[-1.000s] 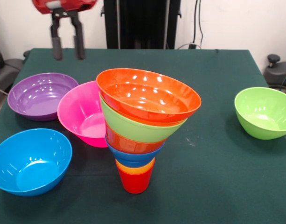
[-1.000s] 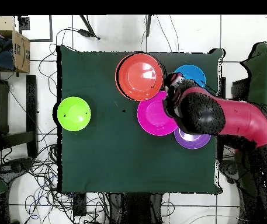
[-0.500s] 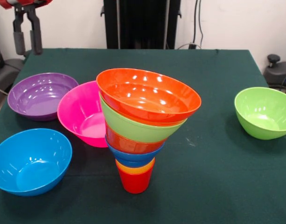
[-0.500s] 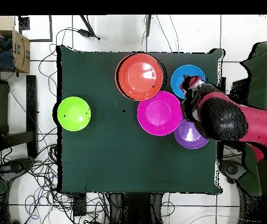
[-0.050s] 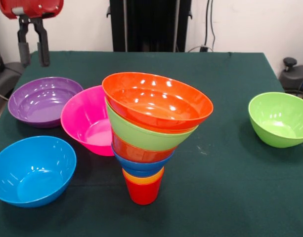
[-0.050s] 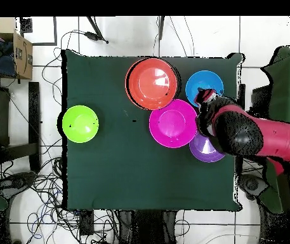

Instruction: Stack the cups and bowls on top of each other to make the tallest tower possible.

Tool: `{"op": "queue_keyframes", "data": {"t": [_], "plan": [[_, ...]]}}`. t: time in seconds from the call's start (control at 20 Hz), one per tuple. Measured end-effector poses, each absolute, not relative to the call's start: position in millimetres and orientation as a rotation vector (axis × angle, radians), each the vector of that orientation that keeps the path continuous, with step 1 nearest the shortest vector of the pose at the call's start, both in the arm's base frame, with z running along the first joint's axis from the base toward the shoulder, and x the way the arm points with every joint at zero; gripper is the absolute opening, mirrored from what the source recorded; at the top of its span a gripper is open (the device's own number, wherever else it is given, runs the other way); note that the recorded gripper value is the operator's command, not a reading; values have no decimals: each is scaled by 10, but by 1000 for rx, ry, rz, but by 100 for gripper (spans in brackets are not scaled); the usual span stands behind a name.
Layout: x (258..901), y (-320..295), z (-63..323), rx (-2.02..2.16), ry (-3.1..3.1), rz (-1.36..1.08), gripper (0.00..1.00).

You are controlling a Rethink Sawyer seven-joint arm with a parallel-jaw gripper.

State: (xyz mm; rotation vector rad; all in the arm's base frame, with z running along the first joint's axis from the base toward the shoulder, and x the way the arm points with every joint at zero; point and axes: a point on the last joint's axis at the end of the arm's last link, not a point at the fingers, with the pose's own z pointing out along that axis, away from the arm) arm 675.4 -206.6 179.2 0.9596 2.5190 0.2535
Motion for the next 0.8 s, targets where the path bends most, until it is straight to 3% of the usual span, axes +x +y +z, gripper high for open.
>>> {"op": "queue_keyframes", "data": {"t": [0.8], "plan": [[6621,-1960,1293,836,2525,260,100]]}}
